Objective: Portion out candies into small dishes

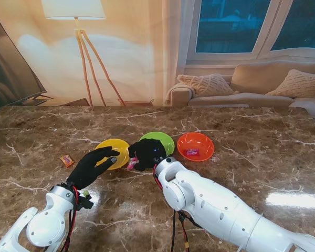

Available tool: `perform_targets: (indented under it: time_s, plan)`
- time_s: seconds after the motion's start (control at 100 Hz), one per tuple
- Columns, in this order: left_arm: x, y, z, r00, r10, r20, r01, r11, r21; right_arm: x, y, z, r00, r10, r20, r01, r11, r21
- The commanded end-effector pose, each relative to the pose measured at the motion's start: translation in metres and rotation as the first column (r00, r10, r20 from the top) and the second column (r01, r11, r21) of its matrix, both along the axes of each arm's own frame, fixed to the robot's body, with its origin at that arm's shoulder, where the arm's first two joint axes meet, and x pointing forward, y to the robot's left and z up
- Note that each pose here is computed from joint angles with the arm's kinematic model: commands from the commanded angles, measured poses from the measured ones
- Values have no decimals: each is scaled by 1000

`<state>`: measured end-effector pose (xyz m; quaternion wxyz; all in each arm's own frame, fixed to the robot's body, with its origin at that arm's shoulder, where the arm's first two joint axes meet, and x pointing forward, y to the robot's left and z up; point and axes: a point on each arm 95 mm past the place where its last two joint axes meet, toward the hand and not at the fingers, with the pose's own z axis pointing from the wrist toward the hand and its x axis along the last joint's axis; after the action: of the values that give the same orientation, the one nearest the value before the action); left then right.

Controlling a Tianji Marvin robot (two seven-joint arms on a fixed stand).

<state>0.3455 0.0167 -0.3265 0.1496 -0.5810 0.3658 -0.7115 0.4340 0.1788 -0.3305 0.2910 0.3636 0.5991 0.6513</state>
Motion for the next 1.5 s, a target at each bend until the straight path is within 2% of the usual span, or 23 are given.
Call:
perform_targets:
  time_s: [0.0,0.29,0.5,0.81,1.26,1.49]
  plan:
    - [-3,0,-1,1000,3,-1,-3,1000,-1,4,10,4,1000,-5,1,5,1000,5]
    - [-5,2,0,1000,9,10,-9,1000,-4,21,30,-2,999,-32,-43,34,998,47]
    - [-6,3,1,1000,13,10,-13,1000,-9,32,41,-5,998,-45,-47,48,997,65]
    - [-7,5,1,1000,22,11,-22,1000,-6,47,58,2,998,-67,-19,69,993,91]
    - [-7,7,3,999,33,11,-33,999,-2,64,76,-5,998,-59,-1,58,995,75]
    - [-6,7,4,999,34,8,-34,999,-1,69,78,-6,998,-65,-10,66,996,57]
